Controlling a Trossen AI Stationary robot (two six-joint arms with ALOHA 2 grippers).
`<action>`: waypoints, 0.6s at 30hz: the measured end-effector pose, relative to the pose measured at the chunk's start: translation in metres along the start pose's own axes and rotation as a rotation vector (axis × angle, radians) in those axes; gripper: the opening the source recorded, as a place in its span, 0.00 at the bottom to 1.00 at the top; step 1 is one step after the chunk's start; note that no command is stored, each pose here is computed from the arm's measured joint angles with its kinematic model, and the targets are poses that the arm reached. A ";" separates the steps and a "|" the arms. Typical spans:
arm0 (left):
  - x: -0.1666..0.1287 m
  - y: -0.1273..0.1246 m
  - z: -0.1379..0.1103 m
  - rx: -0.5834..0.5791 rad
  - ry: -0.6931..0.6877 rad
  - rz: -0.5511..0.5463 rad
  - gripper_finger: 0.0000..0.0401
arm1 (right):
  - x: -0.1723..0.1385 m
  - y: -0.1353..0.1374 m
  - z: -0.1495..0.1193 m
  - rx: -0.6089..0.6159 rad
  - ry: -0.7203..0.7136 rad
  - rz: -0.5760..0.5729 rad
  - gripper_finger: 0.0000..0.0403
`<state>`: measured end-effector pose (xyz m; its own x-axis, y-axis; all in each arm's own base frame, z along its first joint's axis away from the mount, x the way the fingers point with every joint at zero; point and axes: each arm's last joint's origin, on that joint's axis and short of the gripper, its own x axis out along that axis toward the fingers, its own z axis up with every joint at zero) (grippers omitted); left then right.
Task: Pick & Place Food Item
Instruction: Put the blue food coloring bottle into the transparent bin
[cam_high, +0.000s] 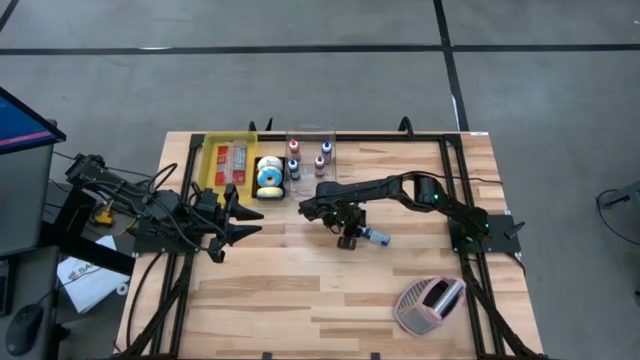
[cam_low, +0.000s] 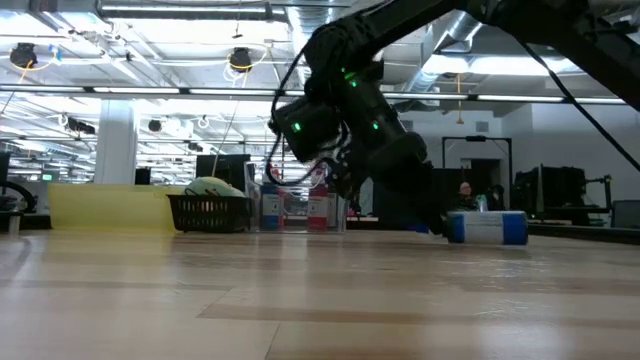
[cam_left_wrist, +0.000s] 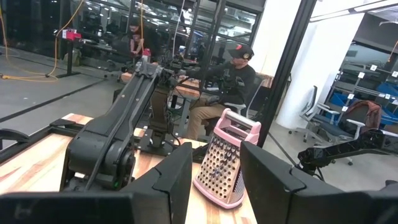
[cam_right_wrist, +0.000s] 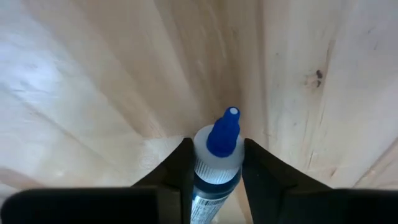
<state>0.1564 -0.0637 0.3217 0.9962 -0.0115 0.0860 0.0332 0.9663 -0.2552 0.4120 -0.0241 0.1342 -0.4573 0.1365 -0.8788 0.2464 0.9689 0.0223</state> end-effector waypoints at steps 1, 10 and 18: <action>0.000 0.000 0.000 0.000 0.000 0.000 0.33 | -0.004 0.002 0.000 0.000 -0.014 0.001 0.23; 0.000 0.000 0.000 -0.001 -0.003 -0.001 0.33 | -0.093 0.037 -0.033 0.021 -0.452 -0.048 0.23; 0.000 0.000 0.001 -0.007 -0.014 -0.003 0.33 | -0.163 0.051 -0.081 0.278 -1.124 -0.202 0.23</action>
<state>0.1564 -0.0636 0.3232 0.9949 -0.0109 0.0998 0.0368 0.9645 -0.2613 0.4299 0.0199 0.3169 0.4674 -0.4078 -0.7844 0.4975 0.8548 -0.1480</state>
